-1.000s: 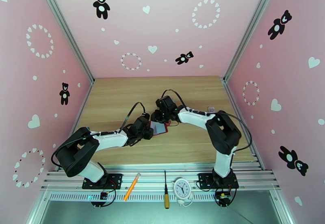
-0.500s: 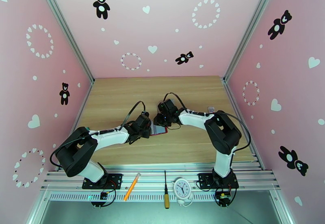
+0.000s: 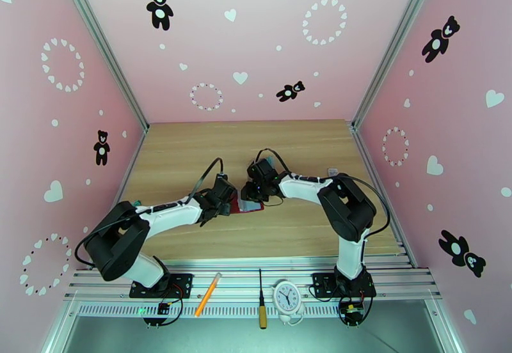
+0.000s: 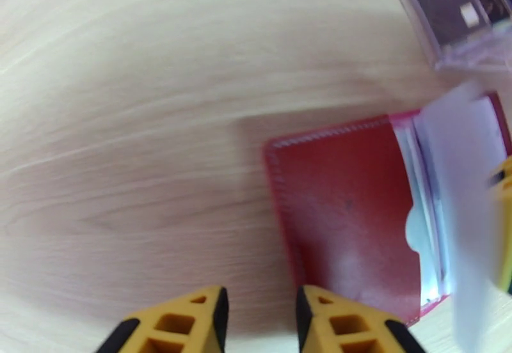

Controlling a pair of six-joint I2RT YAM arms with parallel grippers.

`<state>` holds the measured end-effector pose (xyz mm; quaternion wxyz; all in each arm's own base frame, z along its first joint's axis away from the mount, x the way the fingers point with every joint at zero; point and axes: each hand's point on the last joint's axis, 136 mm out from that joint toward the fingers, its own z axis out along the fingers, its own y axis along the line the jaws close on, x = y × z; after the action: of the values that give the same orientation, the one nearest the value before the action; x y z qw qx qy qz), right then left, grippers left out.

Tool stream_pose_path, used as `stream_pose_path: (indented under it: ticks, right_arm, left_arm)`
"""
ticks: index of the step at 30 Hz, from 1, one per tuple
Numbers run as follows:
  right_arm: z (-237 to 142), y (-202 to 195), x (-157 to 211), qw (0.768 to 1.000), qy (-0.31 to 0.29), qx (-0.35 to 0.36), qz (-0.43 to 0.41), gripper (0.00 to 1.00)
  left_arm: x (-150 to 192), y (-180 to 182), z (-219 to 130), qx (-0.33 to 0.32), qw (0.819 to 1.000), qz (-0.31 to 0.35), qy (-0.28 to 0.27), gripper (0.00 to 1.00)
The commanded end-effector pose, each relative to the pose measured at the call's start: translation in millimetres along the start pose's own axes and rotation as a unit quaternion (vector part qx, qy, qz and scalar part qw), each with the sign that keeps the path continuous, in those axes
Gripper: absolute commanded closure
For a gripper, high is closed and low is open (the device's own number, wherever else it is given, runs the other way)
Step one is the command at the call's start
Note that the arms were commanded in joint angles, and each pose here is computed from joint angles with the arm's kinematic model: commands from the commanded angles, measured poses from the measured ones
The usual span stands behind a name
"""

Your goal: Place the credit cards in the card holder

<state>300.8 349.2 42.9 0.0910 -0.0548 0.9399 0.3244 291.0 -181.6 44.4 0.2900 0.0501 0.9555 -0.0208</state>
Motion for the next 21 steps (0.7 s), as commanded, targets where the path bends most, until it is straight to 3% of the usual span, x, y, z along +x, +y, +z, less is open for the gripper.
stream_pose_path:
  ticks: [1, 6, 13, 21]
  right_arm:
    - [7, 16, -3, 1.0, 0.007, -0.018, -0.005, 0.78]
    - [22, 21, 3, 0.999, 0.023, -0.028, 0.001, 0.78]
    - [35, 8, 7, 0.999, 0.031, -0.017, 0.011, 0.78]
    - [46, 8, 5, 0.998, 0.02, -0.041, 0.045, 0.79]
  left_arm:
    - [-9, 6, -11, -0.004, 1.0, -0.014, -0.019, 0.61]
    - [-13, 4, -17, 0.009, 0.999, -0.022, -0.028, 0.58]
    - [-10, -24, -16, 0.091, 0.995, -0.026, -0.022, 0.54]
    - [8, -27, 3, 0.086, 0.996, -0.025, 0.014, 0.53]
